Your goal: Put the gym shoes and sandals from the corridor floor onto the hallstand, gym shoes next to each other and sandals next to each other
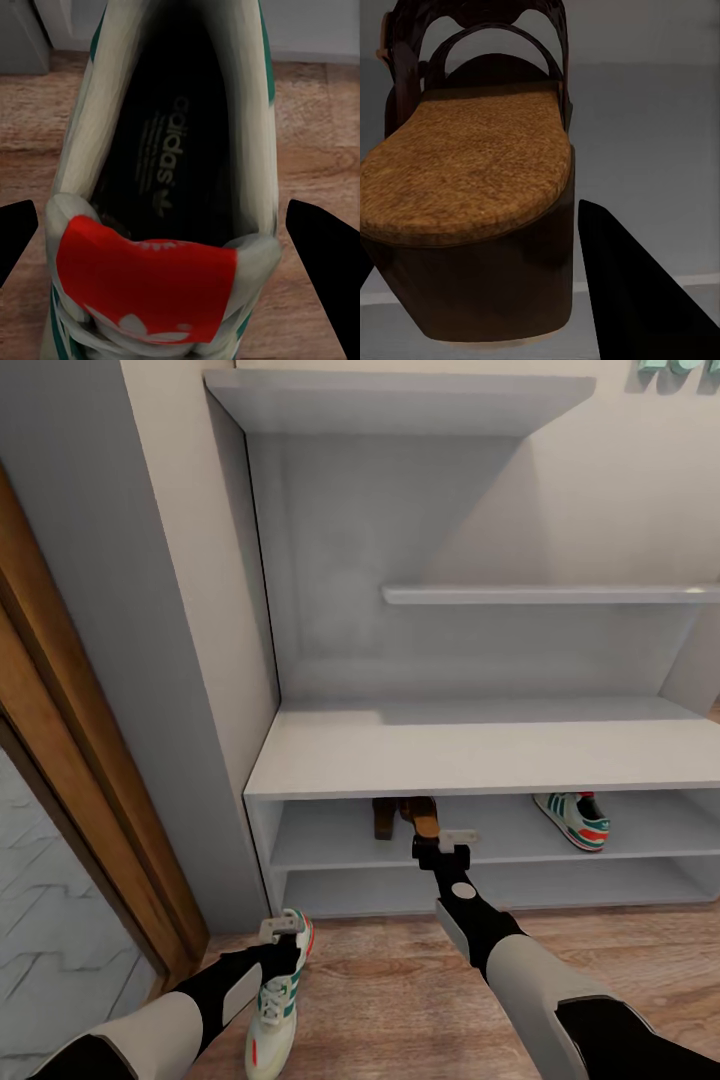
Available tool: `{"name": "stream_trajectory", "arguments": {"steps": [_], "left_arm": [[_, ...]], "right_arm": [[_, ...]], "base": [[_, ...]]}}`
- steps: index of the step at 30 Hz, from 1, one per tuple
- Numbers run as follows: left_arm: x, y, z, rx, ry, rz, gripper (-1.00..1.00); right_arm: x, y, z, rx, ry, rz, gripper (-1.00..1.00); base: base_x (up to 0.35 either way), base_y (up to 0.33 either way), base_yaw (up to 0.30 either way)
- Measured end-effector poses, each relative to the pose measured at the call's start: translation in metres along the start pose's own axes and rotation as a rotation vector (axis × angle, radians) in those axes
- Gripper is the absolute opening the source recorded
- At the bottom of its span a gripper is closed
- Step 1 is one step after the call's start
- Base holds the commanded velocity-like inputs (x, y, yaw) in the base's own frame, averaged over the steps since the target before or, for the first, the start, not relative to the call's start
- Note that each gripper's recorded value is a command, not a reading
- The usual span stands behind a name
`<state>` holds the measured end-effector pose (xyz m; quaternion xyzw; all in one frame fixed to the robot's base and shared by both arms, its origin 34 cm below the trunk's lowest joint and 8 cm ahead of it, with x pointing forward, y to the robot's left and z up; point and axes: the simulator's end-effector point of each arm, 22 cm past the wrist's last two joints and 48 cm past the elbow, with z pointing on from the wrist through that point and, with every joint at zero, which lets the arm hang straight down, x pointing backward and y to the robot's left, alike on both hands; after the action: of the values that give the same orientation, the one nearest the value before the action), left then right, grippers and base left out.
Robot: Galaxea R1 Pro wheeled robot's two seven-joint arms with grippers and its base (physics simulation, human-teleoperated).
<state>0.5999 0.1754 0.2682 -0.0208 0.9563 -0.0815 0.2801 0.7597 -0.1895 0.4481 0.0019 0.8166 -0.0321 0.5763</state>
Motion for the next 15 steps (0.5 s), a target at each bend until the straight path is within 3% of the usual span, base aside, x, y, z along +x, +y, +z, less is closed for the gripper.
{"name": "stream_trajectory", "arguments": {"steps": [7,15], "left_arm": [[0.016,-0.002,0.0,-0.002,0.062,0.08,-1.0],[0.022,-0.002,0.0,-0.003,0.086,0.092,-1.0]], "right_arm": [[0.0,-0.001,0.0,0.001,0.0,0.0,-1.0],[0.0,0.0,0.0,0.0,0.0,0.0,-1.0]], "base": [[0.0,0.0,0.0],[0.0,0.0,0.0]]}}
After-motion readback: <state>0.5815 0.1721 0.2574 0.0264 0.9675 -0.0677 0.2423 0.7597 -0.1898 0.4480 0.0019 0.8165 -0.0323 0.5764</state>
